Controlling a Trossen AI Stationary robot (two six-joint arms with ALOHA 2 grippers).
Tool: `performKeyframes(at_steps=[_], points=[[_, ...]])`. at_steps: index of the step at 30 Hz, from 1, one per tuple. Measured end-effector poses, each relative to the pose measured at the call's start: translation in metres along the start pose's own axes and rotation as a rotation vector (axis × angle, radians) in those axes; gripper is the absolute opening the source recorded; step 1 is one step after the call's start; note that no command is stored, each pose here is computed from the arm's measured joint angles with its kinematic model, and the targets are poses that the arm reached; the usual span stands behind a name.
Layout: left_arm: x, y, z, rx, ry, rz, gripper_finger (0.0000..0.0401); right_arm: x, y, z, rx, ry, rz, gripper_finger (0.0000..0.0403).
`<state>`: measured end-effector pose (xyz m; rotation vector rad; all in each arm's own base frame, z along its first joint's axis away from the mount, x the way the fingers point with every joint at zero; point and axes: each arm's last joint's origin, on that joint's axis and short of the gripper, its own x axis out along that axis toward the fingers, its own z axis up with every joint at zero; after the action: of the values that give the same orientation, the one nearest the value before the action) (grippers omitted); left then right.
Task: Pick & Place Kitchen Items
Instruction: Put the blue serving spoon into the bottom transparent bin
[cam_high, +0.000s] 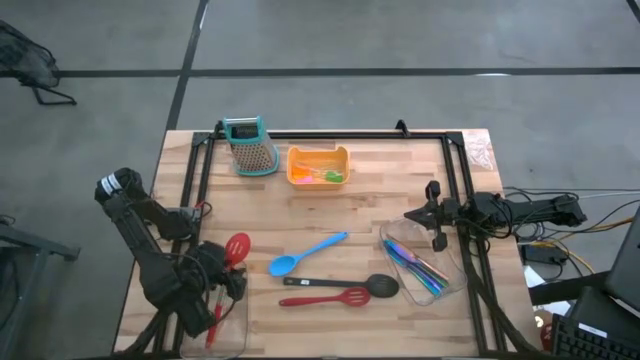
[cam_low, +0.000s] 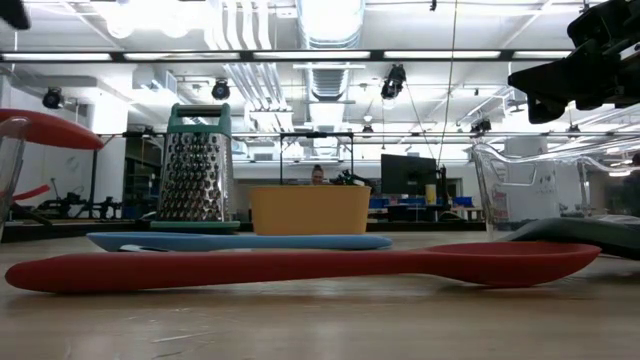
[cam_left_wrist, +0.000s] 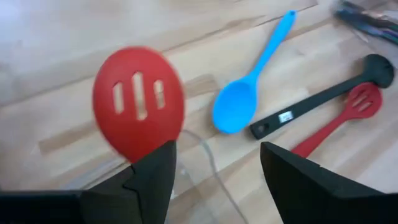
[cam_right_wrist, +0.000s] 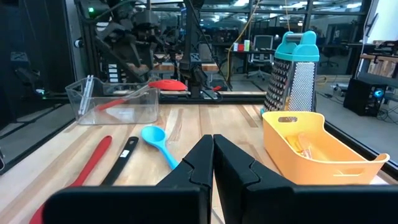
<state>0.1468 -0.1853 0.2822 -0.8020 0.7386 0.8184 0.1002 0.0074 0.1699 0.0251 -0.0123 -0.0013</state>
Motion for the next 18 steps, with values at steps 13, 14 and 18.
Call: performKeyframes(at_steps=[13, 14, 18], points=[[-0.005, -0.034, 0.048, 0.118, -0.107, -0.053, 0.0238, 0.000, 0.000, 0.000, 0.001, 0.000, 0.000, 0.0008], [-0.004, -0.037, 0.052, 0.125, -0.121, -0.056, 0.0238, 0.000, 0.000, 0.000, 0.000, 0.000, 0.000, 0.0008], [0.005, -0.047, 0.067, 0.161, -0.174, -0.072, 0.0238, 0.000, 0.000, 0.000, 0.001, 0.000, 0.000, 0.0008]])
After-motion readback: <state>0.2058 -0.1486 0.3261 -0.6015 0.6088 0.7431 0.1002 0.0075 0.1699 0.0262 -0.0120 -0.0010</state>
